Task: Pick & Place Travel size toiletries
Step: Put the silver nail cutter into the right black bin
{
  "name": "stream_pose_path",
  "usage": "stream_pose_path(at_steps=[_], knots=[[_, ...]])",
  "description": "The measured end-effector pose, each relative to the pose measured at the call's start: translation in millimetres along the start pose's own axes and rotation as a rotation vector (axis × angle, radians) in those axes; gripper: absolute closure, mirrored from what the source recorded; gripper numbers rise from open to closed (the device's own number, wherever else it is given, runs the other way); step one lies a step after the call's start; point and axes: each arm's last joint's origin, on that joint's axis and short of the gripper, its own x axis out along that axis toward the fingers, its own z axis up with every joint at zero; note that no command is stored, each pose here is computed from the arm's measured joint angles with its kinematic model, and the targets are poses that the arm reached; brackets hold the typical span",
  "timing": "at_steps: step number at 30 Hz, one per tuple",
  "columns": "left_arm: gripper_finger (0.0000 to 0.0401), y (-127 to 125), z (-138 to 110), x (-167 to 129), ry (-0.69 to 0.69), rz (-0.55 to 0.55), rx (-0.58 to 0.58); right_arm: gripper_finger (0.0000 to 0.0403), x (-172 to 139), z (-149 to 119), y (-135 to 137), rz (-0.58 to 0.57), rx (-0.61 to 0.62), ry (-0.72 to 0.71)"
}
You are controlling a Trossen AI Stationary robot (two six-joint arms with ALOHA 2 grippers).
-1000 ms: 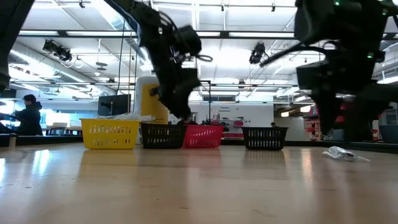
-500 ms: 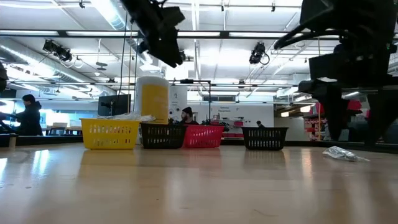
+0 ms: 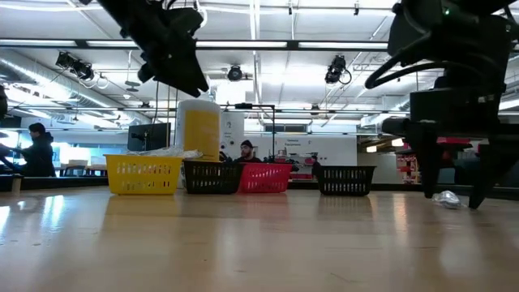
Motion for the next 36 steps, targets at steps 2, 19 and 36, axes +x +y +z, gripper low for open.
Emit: stream_pose_path(at_steps=[2,19,36], knots=[[0.0248,-0.1,-4.7,-0.8,-0.022,-0.023,-0.016,0.0176,1.5,-0.7,-2.3,0.0,-0.005,-0.01],[0.0248,-5.8,-8.0,-2.9,-0.076,-0.05,-0.057,0.0319,10.6,-9.8,-9.1,0.137,0.096,-0.027],[0.0248,-12.9,-12.5,-7.1,-0.084,-0.056,-0.041,0.0341,-26.1,29.5,-36.2,0.048,0.131,-0.196]])
